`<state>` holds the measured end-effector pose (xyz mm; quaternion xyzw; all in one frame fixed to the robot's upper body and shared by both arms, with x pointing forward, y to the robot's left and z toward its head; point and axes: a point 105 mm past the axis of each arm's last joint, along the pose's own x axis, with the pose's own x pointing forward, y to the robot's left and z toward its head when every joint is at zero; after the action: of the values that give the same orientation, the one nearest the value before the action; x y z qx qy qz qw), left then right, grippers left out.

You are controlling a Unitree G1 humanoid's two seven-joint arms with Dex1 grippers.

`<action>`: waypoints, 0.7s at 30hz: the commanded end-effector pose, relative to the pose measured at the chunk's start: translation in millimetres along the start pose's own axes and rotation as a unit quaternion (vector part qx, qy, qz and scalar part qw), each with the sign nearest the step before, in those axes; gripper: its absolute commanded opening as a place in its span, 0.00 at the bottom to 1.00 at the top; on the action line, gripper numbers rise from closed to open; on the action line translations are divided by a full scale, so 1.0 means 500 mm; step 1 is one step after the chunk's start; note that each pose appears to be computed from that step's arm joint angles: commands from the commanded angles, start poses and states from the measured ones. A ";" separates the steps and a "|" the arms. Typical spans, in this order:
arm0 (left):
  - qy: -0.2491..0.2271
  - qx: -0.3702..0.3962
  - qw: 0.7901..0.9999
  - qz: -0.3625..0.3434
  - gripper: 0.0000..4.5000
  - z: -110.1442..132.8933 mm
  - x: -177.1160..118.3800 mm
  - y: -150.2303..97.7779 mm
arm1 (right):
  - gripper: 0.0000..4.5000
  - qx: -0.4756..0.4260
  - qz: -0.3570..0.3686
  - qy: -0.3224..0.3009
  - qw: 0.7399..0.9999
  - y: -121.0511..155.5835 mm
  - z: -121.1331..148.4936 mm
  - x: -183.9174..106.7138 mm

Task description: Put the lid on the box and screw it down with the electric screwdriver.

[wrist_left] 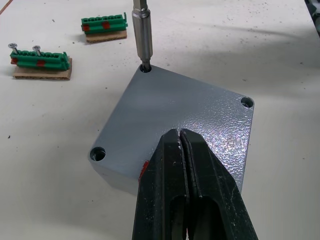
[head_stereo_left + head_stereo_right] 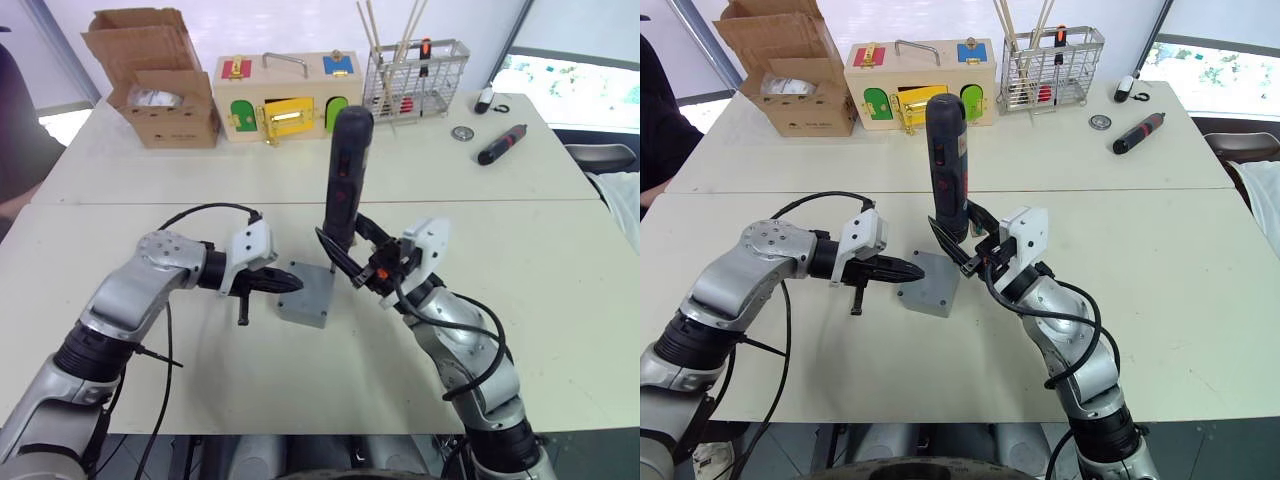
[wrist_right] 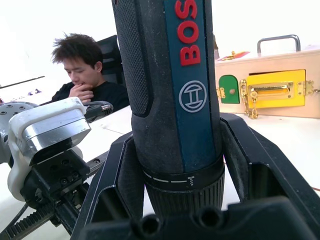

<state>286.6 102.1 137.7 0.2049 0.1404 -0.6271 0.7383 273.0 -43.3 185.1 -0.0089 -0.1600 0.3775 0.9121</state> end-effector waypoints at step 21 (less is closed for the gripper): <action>0.019 -0.013 1.000 0.010 0.00 -0.027 0.010 -0.002 | 0.42 -0.012 0.029 0.069 0.997 0.019 -0.068 -0.023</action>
<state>287.2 101.3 134.3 0.2049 0.1384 -0.6214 0.7435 268.8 -43.5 173.3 -0.0409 -0.1526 0.3894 0.9074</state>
